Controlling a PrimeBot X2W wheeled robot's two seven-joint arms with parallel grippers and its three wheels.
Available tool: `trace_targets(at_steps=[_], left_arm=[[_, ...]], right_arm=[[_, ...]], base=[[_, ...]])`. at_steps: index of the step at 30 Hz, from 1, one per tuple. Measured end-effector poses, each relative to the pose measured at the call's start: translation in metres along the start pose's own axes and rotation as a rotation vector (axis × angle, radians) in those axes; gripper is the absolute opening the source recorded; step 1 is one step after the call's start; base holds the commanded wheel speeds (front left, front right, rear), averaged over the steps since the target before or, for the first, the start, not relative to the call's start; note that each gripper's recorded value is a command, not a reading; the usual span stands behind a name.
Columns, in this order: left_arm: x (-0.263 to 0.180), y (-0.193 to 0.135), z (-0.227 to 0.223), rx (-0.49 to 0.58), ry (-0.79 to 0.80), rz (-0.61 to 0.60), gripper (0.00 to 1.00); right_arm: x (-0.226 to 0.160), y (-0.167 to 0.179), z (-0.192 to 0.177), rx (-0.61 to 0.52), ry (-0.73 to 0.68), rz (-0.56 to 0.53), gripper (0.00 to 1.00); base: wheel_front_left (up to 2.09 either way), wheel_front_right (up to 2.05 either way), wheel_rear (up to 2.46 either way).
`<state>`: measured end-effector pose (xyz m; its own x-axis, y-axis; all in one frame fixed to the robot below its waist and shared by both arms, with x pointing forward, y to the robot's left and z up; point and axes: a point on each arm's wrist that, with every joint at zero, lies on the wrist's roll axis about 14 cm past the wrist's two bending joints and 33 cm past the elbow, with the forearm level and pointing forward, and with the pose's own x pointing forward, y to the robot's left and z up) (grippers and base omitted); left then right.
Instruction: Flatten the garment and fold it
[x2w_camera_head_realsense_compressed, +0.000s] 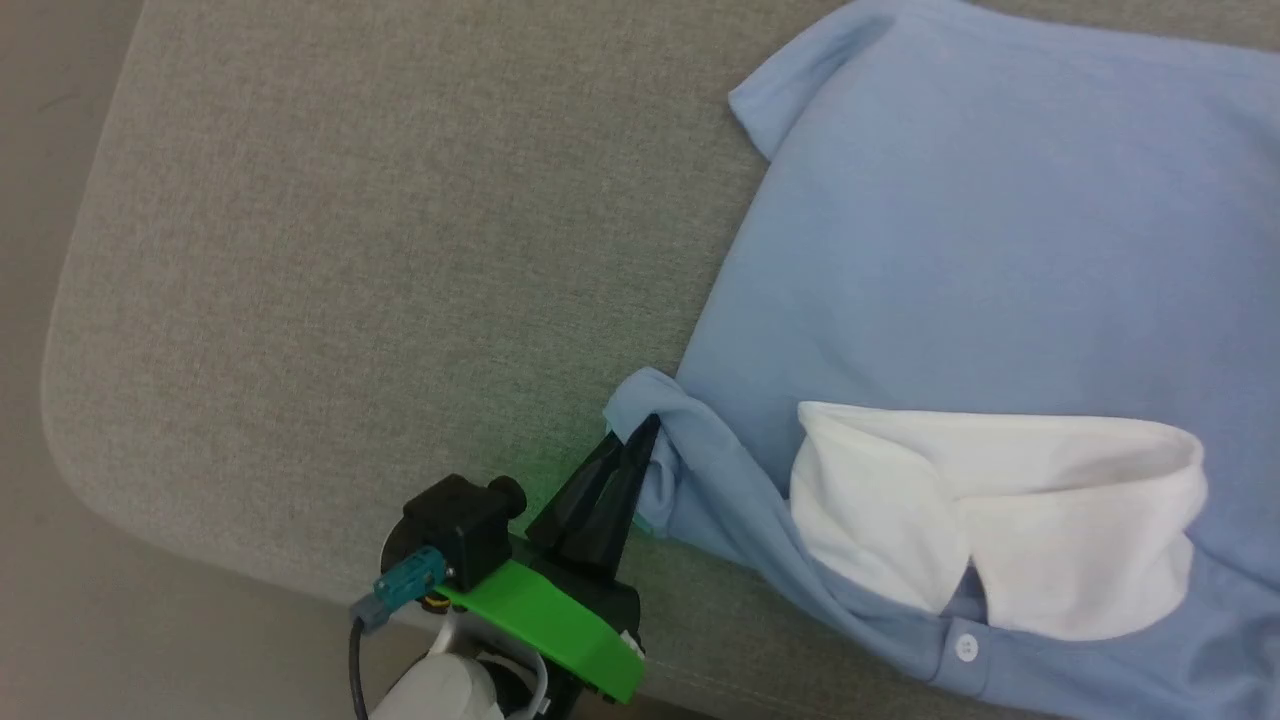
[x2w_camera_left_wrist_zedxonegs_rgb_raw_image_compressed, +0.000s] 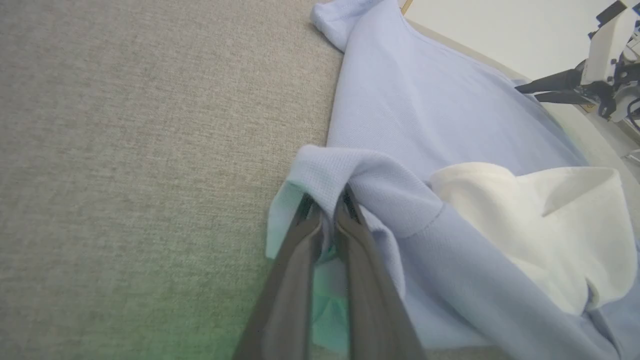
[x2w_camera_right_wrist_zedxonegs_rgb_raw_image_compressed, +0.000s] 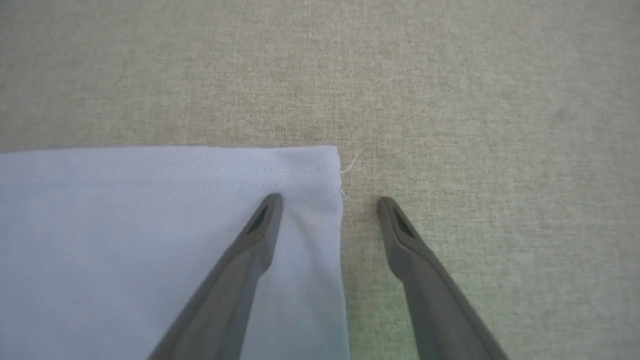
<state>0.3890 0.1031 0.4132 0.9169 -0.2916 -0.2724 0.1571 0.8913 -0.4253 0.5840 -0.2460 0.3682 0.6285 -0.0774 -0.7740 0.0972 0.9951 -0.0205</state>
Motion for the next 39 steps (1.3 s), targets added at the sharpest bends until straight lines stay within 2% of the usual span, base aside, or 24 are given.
trace_targets(at_steps=[7, 8, 13, 17, 22, 26, 31, 35, 39], left_arm=[[0.000, 0.008, -0.002, 0.011, 0.002, 0.020, 0.00], [-0.001, 0.007, 0.003, 0.031, -0.012, 0.014, 0.00], [-0.005, 0.005, 0.017, 0.068, -0.046, 0.001, 0.00], [-0.011, 0.000, 0.028, 0.086, -0.074, -0.013, 0.00], [-0.016, -0.012, 0.028, 0.071, -0.068, -0.050, 0.00], [-0.017, -0.027, 0.030, 0.072, -0.071, -0.097, 0.00], [-0.018, -0.045, 0.034, 0.084, -0.077, -0.156, 0.00], [-0.020, -0.056, 0.036, 0.096, -0.071, -0.191, 0.00], [-0.021, -0.062, 0.035, 0.099, -0.061, -0.211, 0.00]], right_arm=[[0.003, 0.006, 0.011, -0.008, -0.053, 0.009, 0.00], [-0.007, 0.011, 0.020, 0.010, -0.119, 0.038, 0.00], [-0.035, 0.015, 0.037, 0.045, -0.249, 0.090, 0.00], [-0.077, 0.002, 0.049, 0.080, -0.365, 0.103, 0.00], [-0.132, -0.044, 0.040, 0.128, -0.462, 0.040, 0.00], [-0.179, -0.090, 0.010, 0.198, -0.499, -0.057, 0.00], [-0.222, -0.132, -0.067, 0.334, -0.415, -0.171, 0.00], [-0.240, -0.149, -0.135, 0.413, -0.294, -0.231, 0.00], [-0.237, -0.148, -0.190, 0.423, -0.169, -0.256, 0.00]], base=[[0.00, 0.00, 0.00], [0.00, 0.00, 0.00], [0.00, 0.00, 0.00], [0.00, 0.00, 0.00], [0.00, 0.00, 0.00], [0.00, 0.00, 0.00], [0.00, 0.00, 0.00], [0.00, 0.00, 0.00], [0.00, 0.00, 0.00]])
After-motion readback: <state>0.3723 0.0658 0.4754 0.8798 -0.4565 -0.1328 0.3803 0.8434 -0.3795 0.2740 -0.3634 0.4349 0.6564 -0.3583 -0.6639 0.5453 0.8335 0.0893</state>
